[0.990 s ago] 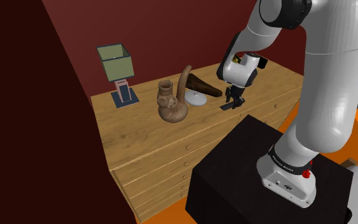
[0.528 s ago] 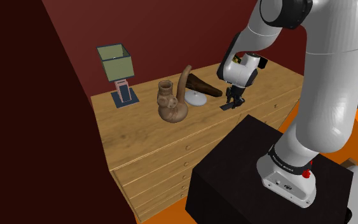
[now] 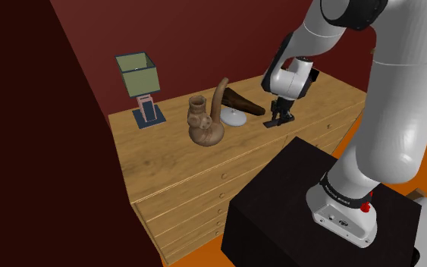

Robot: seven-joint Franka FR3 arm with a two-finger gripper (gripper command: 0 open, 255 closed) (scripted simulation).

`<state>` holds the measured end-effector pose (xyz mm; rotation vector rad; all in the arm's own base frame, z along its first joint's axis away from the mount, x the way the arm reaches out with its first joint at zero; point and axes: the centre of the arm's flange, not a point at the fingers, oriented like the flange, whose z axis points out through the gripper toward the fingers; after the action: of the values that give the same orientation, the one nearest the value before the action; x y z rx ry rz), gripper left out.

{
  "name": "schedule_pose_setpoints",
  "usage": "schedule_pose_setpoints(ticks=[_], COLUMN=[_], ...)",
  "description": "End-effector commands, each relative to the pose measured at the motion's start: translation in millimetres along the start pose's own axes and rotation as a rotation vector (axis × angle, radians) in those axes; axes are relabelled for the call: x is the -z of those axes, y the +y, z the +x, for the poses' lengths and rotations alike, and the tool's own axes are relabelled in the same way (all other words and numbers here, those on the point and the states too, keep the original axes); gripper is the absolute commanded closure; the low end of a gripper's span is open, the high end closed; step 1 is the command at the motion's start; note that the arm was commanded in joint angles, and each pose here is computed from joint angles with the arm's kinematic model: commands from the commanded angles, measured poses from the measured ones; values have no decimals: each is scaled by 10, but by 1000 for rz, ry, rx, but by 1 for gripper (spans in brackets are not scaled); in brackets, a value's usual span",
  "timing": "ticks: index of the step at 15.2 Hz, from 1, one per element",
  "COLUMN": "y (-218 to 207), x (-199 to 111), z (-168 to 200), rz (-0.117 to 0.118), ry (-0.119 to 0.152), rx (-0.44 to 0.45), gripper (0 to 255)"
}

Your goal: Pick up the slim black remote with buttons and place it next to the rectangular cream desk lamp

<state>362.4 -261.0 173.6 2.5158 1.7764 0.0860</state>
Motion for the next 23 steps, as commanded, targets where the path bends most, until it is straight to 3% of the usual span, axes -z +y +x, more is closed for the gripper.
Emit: schedule_pose_setpoints(ticks=[1, 23], y=[19, 114], x=[108, 1265], z=[8, 21], rz=[1, 1], ry=[0, 0], rx=[0, 0], gripper=[255, 255])
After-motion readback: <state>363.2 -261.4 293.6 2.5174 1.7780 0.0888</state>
